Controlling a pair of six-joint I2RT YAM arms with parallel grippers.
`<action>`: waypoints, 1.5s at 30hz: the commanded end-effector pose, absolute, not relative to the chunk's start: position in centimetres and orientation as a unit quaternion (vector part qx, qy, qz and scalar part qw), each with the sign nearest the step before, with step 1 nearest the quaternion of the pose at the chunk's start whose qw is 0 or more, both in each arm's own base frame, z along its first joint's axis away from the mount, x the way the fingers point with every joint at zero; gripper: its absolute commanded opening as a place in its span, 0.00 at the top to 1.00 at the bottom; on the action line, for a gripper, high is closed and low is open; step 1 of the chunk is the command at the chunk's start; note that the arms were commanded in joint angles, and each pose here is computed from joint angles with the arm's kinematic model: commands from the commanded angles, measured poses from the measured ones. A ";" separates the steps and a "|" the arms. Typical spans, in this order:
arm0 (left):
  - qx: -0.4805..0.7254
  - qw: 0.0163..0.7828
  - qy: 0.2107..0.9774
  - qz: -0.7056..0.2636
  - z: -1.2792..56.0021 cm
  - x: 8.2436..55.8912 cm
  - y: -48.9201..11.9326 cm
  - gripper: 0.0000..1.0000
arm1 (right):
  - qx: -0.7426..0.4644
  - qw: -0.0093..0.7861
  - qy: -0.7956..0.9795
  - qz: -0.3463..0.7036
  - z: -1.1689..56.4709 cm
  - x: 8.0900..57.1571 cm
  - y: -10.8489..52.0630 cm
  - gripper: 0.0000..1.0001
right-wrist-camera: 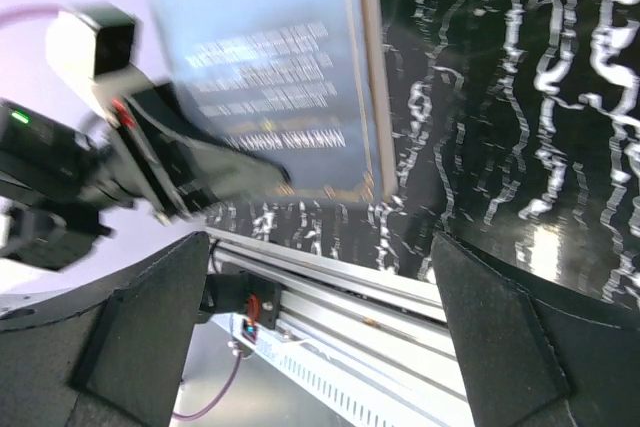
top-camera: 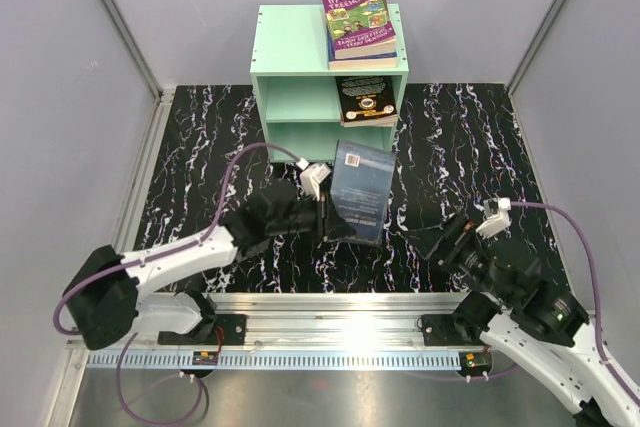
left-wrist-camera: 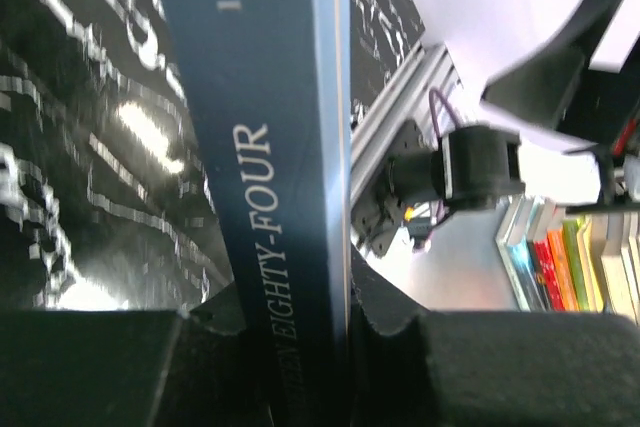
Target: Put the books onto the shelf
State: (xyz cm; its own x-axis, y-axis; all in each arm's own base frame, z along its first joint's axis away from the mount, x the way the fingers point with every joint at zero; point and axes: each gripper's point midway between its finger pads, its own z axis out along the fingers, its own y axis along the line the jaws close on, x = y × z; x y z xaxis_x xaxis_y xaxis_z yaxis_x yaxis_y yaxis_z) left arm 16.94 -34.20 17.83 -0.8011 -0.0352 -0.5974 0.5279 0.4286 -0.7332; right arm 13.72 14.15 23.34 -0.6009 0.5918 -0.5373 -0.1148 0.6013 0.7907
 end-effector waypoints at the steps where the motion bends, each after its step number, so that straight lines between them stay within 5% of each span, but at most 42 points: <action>1: 0.195 0.383 0.695 -0.577 28.4 19.8 -37.1 1.00 | 0.157 0.421 0.812 0.372 22.0 13.1 12.2 0.01; 11: 0.181 0.393 0.665 -0.609 32.0 24.1 -37.6 1.00 | 0.153 0.423 0.806 0.385 21.9 12.5 11.9 0.00; 25: 0.120 0.359 0.669 -0.639 28.5 30.9 -38.3 1.00 | 0.148 0.417 0.812 0.380 21.4 12.6 12.3 0.00; 34: 0.094 0.364 0.678 -0.632 32.7 32.4 -37.0 1.00 | 0.150 0.414 0.810 0.386 21.2 12.4 12.3 0.00; 45: 0.043 0.249 0.707 -0.661 32.9 36.3 -36.7 1.00 | 0.150 0.405 0.810 0.397 20.7 12.6 13.1 0.01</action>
